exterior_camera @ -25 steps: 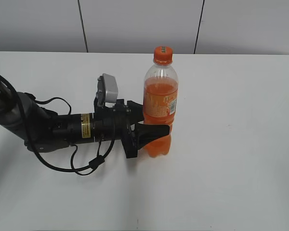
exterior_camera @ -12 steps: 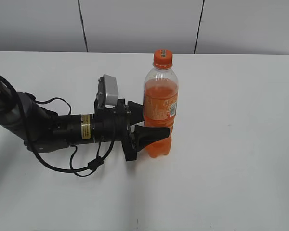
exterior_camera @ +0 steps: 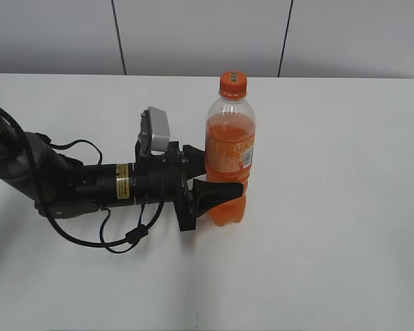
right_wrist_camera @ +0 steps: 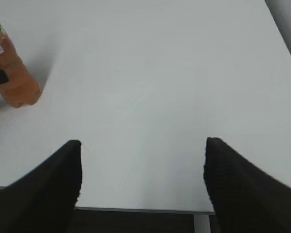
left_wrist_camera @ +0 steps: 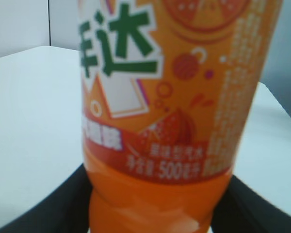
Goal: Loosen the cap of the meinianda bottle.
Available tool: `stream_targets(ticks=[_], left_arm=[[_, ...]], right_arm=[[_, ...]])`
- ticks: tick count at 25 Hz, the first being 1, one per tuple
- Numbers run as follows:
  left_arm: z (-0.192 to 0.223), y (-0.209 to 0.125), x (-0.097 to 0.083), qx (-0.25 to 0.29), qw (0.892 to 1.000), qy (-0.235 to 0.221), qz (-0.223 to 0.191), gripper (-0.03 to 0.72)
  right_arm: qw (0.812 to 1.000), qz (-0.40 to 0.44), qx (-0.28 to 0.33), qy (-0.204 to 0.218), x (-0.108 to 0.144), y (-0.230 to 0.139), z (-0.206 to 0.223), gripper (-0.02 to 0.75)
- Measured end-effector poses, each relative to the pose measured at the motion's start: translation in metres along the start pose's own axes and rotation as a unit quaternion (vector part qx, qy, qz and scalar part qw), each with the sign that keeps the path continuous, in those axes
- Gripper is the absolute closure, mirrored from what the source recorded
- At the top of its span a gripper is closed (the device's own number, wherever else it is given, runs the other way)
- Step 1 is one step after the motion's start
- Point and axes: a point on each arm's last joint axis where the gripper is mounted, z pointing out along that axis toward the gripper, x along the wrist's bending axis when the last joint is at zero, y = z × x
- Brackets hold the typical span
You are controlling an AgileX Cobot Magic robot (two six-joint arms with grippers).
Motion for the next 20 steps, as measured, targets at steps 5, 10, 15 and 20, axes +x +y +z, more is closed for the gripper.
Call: stream_targets(ticks=[5,10,15,20], left_arm=[[0.0,0.0,0.0,0.0,1.0,0.0,0.0,0.276],[0.0,0.0,0.0,0.0,1.0,0.0,0.001,0.276],[0.0,0.0,0.0,0.0,1.0,0.0,0.001,0.276],[0.0,0.0,0.0,0.0,1.0,0.0,0.001,0.276]], right_arm=[[1.0,0.015,-0.005,0.008,0.002,0.001,0.0,0.15],[0.999,0.02,-0.013,0.032,0.006,0.021,-0.007,0.15],[0.996,0.025,0.051,0.072,0.01,0.074,0.008,0.15],[0.983,0.048,0.138,0.11,0.013,0.13,0.042,0.15]])
